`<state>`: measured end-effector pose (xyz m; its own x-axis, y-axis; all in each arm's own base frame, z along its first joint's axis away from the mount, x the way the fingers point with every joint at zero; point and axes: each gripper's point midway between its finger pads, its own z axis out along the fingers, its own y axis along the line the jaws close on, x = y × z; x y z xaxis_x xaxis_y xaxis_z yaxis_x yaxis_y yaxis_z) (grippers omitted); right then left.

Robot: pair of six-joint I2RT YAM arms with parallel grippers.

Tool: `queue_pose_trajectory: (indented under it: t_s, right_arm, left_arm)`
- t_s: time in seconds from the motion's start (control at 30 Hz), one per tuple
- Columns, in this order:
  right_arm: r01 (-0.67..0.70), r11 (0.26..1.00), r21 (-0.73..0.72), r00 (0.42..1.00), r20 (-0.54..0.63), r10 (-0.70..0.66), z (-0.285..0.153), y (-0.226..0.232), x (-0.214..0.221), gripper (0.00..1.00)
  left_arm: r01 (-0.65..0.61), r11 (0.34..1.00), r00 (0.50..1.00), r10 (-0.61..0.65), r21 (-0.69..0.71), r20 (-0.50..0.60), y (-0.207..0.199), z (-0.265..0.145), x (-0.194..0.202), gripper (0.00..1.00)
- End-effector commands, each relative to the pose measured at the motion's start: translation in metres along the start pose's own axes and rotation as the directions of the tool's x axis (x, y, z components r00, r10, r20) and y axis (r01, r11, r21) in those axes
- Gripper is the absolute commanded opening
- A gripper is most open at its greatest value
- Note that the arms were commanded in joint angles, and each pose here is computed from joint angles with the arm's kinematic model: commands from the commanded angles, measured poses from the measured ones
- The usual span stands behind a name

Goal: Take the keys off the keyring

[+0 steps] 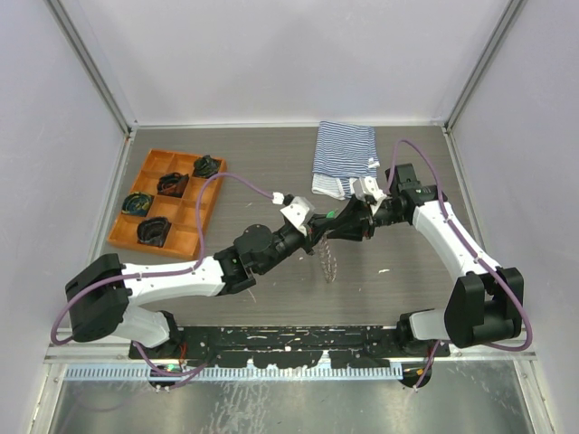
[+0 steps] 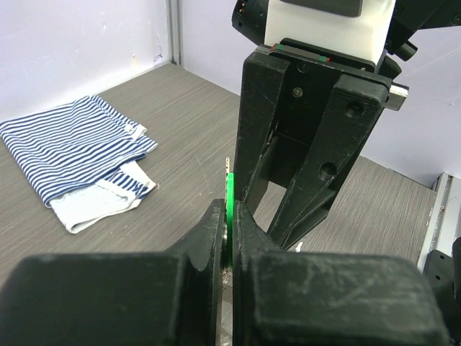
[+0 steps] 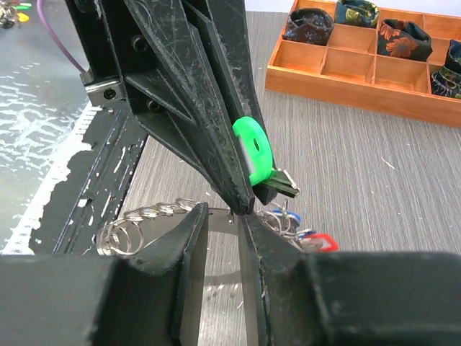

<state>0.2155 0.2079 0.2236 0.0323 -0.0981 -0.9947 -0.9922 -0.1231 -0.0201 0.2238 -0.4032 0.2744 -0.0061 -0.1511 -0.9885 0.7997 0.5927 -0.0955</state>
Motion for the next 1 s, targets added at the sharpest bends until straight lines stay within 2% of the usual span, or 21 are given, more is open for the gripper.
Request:
queue_pose_trajectory:
  t_s: [0.0,0.2,0.4,0.67,0.97]
  right_arm:
    - [0.047,0.999,-0.013,0.998,0.031,-0.046,0.002,-0.002,-0.015,0.28]
    - [0.046,0.999,-0.005,0.999,0.007,-0.046,0.001,-0.004,-0.010,0.24]
    - [0.042,0.999,0.002,0.999,0.002,-0.042,0.000,-0.006,-0.010,0.13]
    - [0.028,1.000,-0.003,1.000,0.015,-0.028,0.000,-0.004,-0.014,0.06]
    - [-0.106,0.994,0.004,0.994,0.019,0.106,0.001,-0.010,-0.014,0.03]
  left_arm:
    - [0.049,0.999,0.981,-0.052,0.017,0.187,-0.007,0.005,-0.061,0.00]
    - [0.051,0.999,0.980,-0.053,0.019,0.189,-0.008,0.004,-0.061,0.00]
    - [0.050,0.999,0.980,-0.053,0.022,0.191,-0.009,0.002,-0.062,0.00]
    - [0.045,0.999,0.980,-0.050,0.030,0.193,-0.012,0.002,-0.063,0.00]
    - [-0.008,0.996,0.982,-0.009,0.086,0.187,-0.022,0.003,-0.058,0.00]
